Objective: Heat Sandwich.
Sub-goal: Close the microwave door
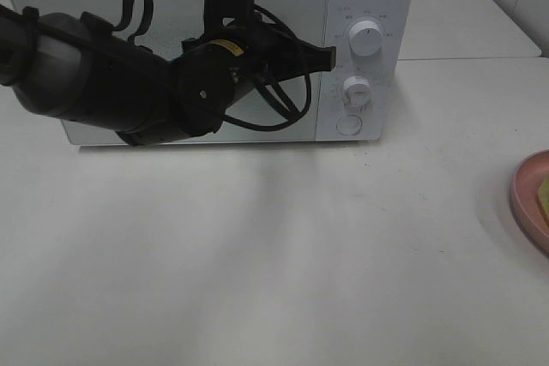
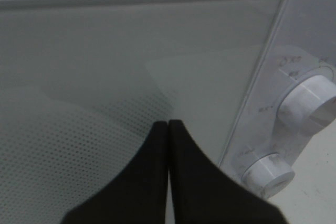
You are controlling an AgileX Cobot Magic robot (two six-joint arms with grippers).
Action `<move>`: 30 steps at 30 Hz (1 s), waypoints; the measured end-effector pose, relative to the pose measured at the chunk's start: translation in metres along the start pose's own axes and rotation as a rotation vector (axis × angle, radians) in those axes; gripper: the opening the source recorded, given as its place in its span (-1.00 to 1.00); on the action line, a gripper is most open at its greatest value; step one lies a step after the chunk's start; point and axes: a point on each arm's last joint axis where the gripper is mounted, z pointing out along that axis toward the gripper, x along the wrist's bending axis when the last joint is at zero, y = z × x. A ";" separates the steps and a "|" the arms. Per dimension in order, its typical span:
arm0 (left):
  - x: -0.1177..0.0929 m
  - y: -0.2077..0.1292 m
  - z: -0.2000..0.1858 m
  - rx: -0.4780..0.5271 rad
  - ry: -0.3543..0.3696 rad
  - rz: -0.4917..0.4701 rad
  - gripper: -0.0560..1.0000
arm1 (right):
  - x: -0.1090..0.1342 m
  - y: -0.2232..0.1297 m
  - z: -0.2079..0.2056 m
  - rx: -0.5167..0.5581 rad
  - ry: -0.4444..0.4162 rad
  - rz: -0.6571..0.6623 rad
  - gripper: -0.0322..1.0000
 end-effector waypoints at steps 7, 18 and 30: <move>-0.002 0.000 0.002 0.033 -0.008 0.030 -0.89 | 0.000 0.000 0.000 0.000 0.000 0.000 0.51; -0.002 -0.001 0.002 0.036 -0.008 0.031 -0.89 | 0.000 0.000 0.000 0.000 0.000 0.000 0.49; 0.003 -0.006 -0.031 0.042 0.025 0.017 -0.89 | 0.000 0.000 0.000 0.000 0.000 0.000 0.49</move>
